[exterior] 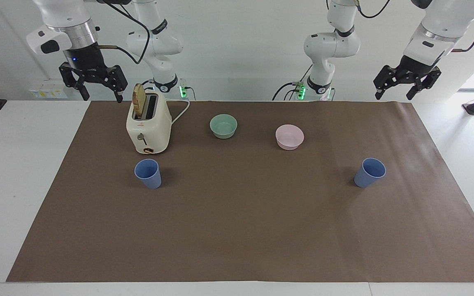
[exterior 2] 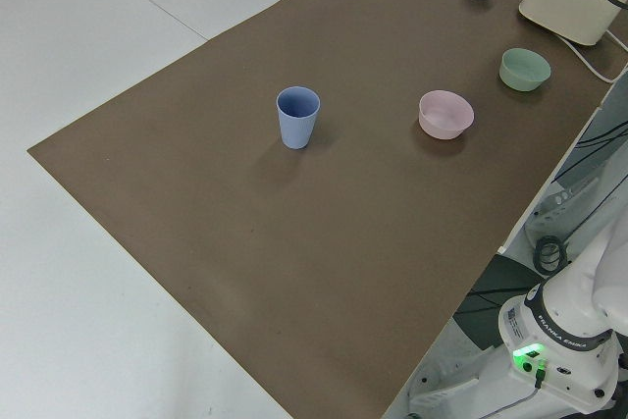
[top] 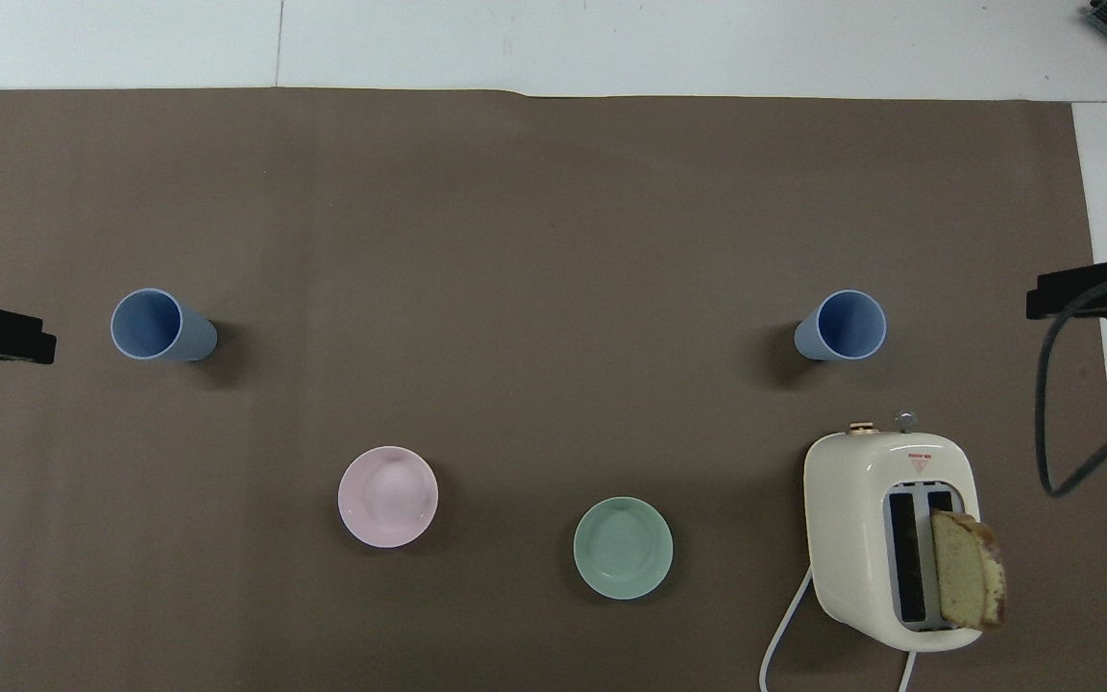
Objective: Stack blue cups with both arms
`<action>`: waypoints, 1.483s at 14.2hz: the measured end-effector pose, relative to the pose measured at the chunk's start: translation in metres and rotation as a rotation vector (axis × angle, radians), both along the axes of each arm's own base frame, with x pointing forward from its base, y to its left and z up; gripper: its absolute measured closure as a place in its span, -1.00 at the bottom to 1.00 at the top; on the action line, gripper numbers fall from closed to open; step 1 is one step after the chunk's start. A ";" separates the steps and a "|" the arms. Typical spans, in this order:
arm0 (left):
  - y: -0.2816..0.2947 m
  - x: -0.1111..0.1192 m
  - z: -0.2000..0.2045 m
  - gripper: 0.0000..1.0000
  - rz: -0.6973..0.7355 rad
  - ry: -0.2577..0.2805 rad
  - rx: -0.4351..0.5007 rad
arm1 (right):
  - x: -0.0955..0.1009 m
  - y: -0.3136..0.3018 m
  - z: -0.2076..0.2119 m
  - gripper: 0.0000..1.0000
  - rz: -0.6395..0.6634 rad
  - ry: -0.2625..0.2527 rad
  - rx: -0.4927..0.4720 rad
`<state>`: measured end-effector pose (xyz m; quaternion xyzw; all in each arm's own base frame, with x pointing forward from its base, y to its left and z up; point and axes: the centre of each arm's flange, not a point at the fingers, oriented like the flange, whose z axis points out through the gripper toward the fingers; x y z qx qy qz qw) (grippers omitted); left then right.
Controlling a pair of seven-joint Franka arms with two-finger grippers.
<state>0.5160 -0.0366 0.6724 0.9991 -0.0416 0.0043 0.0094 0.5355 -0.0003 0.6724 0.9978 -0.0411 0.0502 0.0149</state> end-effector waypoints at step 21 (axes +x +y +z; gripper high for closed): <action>0.050 0.011 -0.016 -1.00 0.102 -0.022 -0.003 | 0.000 0.000 0.000 -1.00 0.000 0.000 0.000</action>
